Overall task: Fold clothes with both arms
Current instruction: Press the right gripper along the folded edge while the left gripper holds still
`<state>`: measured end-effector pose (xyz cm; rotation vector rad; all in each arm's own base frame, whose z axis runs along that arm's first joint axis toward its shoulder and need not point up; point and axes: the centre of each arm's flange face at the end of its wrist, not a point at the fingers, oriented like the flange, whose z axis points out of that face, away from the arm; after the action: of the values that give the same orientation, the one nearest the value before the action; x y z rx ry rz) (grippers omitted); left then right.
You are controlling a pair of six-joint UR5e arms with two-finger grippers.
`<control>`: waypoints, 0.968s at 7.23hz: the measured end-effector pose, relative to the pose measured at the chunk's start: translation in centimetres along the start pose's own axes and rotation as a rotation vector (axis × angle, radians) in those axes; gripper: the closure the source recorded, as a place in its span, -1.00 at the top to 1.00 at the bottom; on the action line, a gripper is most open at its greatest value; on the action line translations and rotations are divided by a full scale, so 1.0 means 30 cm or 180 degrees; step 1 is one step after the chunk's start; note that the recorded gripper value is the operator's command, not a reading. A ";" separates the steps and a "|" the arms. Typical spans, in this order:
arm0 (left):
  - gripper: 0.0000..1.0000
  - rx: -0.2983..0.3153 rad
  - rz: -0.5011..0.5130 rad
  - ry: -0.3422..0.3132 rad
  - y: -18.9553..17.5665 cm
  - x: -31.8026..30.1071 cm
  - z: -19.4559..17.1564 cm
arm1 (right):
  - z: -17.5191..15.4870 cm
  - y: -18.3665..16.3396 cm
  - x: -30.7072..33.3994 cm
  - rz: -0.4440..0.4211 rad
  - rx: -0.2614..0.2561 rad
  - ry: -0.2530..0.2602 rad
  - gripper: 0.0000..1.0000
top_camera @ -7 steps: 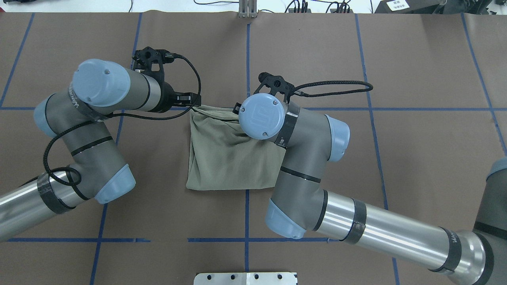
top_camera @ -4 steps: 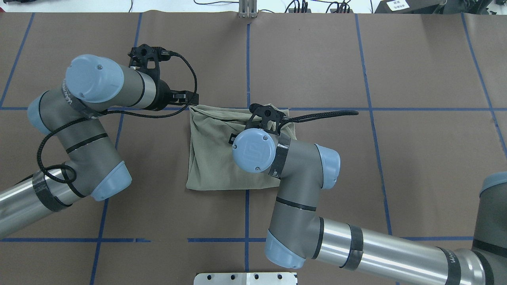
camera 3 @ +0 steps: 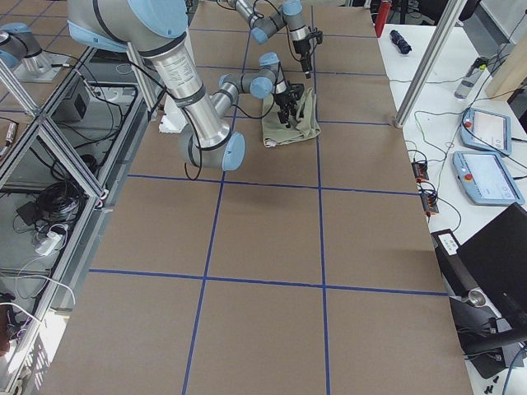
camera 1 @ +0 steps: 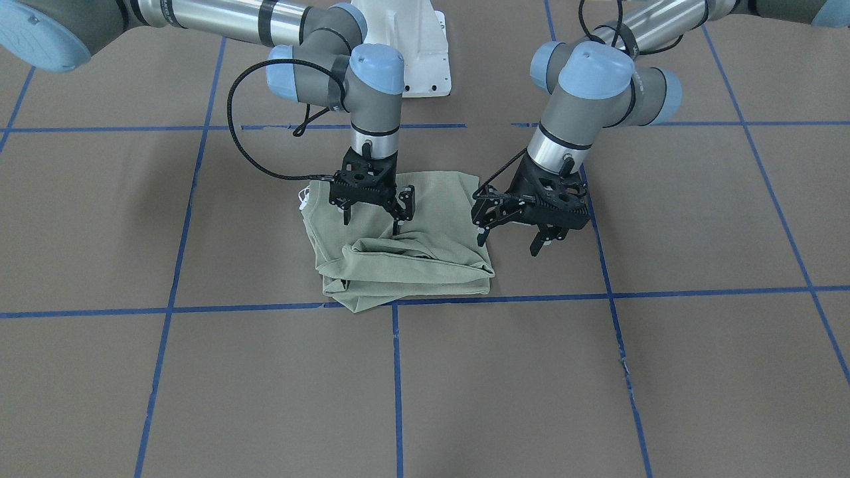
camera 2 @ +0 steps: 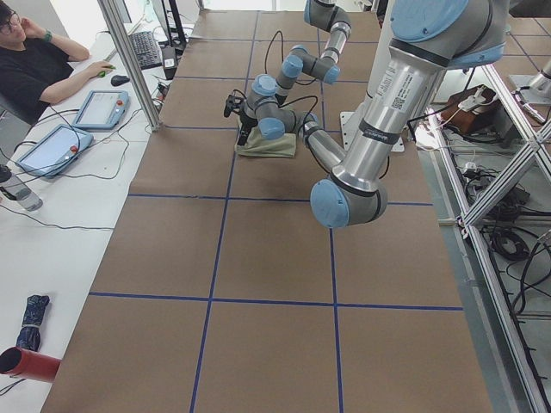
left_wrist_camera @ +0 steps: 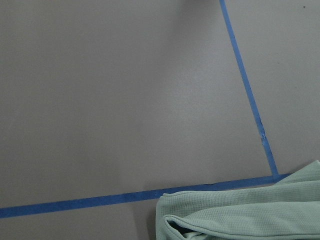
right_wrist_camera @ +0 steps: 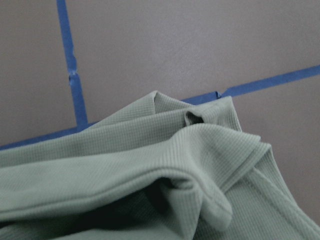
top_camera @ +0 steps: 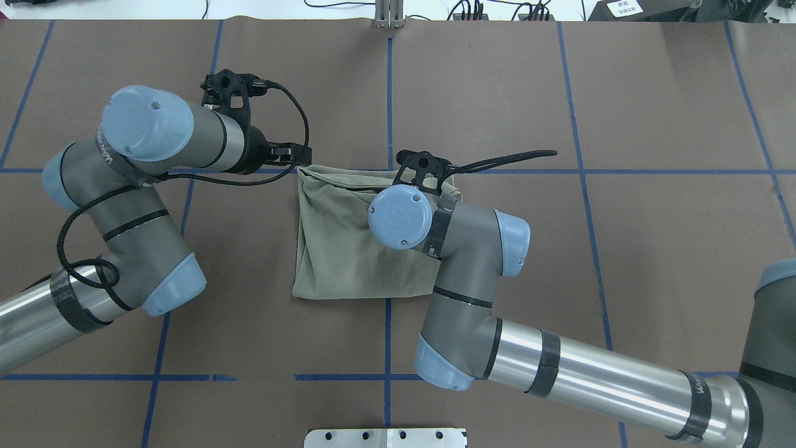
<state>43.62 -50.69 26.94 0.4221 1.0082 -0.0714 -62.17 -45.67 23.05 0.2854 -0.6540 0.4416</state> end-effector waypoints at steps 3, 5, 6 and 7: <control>1.00 0.0004 -0.0003 0.0017 0.003 0.002 -0.011 | 0.156 -0.419 0.059 0.0041 0.0273 0.0446 1.00; 1.00 0.0010 -0.0013 0.0034 0.004 0.006 -0.021 | 0.170 -0.613 0.126 -0.0030 0.0325 0.0541 1.00; 1.00 0.0012 -0.0013 0.0039 0.004 0.008 -0.024 | 0.143 -0.627 0.107 -0.0030 0.0287 0.0405 1.00; 1.00 0.0008 -0.0012 0.0035 0.007 0.005 -0.023 | 0.101 -0.593 0.064 0.0009 0.0214 0.0200 0.99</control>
<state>43.21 -50.23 26.55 0.4234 1.0198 -0.0738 -53.85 -61.74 24.52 0.3330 -0.5789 0.4742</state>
